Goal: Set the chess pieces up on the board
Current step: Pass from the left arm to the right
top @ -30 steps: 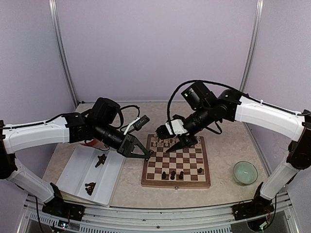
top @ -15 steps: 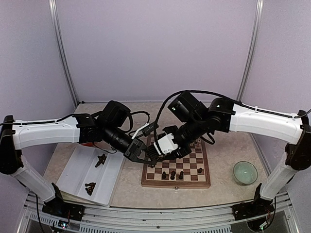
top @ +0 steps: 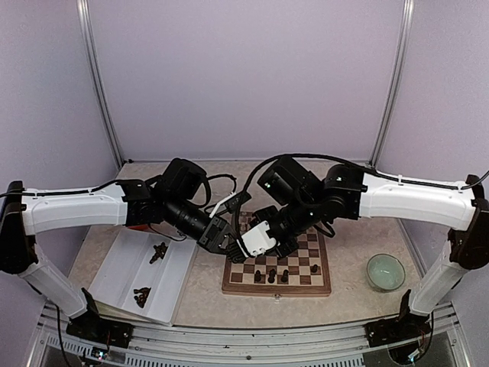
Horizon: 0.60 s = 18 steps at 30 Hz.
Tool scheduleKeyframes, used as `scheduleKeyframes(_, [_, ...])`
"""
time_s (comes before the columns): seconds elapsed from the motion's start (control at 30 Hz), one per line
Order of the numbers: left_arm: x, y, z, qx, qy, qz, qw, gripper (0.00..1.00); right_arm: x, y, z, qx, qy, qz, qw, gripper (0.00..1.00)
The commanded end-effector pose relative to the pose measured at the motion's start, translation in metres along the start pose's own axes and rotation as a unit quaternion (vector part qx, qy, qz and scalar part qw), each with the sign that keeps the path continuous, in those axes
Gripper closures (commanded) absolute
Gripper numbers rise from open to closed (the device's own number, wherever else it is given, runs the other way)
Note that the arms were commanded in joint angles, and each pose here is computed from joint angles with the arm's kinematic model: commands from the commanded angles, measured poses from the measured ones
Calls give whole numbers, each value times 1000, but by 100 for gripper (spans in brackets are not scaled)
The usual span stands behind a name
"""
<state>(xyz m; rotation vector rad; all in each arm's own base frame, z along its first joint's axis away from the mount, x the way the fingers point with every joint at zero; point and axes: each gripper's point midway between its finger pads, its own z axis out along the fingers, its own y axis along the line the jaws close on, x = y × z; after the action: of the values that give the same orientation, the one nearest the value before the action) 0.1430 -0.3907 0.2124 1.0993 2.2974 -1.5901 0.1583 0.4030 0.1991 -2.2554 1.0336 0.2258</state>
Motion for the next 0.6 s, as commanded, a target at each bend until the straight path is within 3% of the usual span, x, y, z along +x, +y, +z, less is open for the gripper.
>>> scheduleKeyframes(0.0, [-22, 2, -4, -19, -33, 12, 999, 100, -4, -4, -8, 26, -4, 16, 1000, 93])
scheduleKeyframes(0.17, [-35, 12, -23, -69, -73, 25, 995, 71, 6, -6, -14, 38, -10, 55, 998, 97])
scheduleKeyframes(0.3, [-58, 1, -59, -125, -165, 77, 975, 58, 19, -16, -35, 26, -79, 136, 987, 98])
scheduleKeyframes(0.4, [-70, -15, -87, -165, -264, 131, 941, 56, 29, -28, -57, 18, -151, 214, 965, 98])
scheduleKeyframes(0.57, [-79, -61, -122, -201, -401, 249, 858, 53, 42, -44, -91, -10, -271, 319, 908, 99])
